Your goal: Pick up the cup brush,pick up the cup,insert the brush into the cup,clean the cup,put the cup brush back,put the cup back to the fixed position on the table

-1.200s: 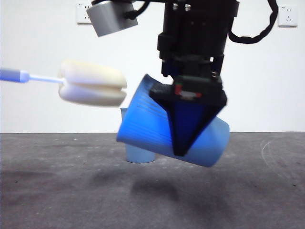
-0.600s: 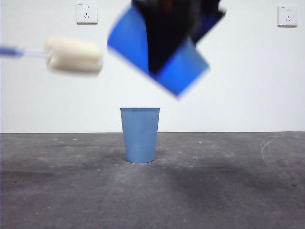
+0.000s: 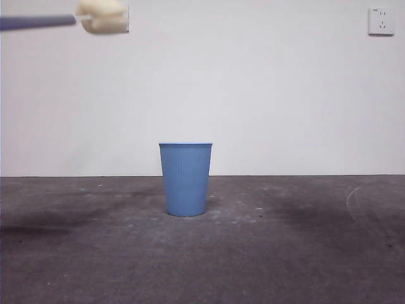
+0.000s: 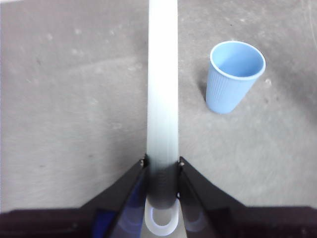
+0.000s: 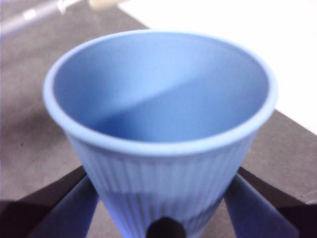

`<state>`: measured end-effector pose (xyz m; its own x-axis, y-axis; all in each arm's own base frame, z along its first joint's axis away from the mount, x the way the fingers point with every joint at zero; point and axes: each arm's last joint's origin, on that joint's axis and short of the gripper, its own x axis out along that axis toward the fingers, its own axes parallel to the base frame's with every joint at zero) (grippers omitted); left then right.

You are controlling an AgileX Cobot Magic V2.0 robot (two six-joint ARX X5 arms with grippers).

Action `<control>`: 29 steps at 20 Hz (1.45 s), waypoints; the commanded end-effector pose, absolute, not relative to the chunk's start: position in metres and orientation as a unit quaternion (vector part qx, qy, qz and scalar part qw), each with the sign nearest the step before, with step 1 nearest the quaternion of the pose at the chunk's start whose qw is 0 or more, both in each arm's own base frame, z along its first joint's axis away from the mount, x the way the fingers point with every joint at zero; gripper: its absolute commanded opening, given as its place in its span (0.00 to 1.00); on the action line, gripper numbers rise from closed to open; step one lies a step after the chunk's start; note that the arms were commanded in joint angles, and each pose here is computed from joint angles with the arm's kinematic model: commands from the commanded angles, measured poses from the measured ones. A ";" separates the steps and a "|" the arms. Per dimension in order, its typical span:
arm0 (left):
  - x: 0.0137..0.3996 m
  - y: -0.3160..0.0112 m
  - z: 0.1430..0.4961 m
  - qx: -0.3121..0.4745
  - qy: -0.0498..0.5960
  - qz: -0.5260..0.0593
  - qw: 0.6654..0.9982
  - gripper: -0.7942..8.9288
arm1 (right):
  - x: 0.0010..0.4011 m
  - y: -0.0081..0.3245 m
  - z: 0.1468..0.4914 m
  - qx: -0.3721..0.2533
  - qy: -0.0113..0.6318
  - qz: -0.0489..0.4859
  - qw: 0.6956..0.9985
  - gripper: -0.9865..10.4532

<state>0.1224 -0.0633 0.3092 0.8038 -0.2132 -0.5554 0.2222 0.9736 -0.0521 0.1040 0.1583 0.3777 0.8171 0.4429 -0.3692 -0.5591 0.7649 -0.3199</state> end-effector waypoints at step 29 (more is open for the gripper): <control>0.269 -0.055 0.149 -0.071 0.498 -0.034 0.864 0.07 | 0.083 0.112 0.396 -0.152 0.108 0.182 0.965 0.08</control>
